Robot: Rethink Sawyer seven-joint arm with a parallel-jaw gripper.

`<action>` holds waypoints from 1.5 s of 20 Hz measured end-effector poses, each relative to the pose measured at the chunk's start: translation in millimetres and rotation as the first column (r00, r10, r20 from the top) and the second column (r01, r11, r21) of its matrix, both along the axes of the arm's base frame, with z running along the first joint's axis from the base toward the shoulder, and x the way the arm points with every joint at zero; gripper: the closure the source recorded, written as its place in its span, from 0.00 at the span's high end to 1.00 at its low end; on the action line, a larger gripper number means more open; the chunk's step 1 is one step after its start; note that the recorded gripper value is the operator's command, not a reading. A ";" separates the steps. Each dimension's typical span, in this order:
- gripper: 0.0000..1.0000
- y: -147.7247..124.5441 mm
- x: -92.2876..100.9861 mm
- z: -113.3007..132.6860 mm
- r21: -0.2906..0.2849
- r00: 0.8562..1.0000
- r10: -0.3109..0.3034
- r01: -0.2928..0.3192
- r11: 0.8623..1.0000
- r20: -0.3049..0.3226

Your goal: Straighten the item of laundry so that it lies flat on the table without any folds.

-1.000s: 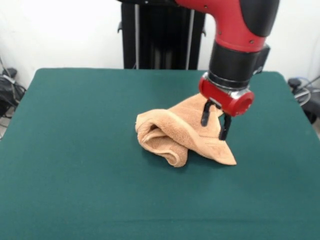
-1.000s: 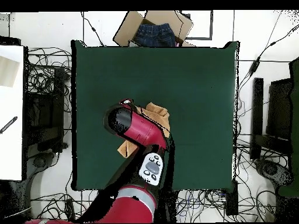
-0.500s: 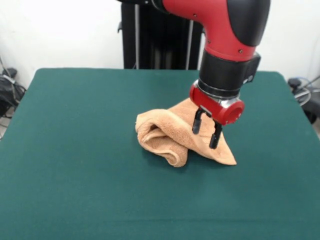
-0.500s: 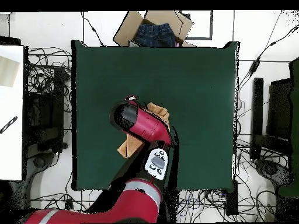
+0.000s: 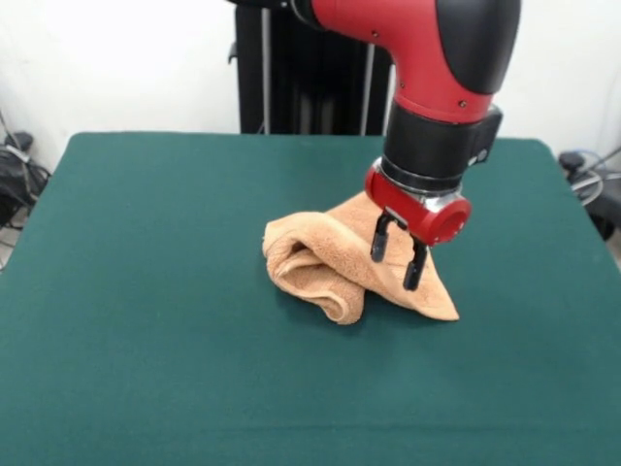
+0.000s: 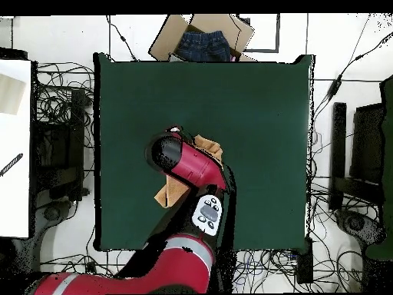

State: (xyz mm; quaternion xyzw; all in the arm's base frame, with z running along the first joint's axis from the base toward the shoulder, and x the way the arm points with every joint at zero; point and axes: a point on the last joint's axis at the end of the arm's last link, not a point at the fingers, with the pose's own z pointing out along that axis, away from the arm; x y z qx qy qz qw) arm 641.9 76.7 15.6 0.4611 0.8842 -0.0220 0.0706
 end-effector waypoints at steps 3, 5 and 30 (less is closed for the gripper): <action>1.00 -7.6 1.4 -1.0 0.006 1.000 -0.014 0.014 1.000 0.000; 1.00 -17.0 1.4 -3.3 0.006 1.000 -0.029 0.029 1.000 -0.004; 1.00 -16.2 -12.7 -47.7 -0.056 1.000 -0.009 0.009 0.998 0.014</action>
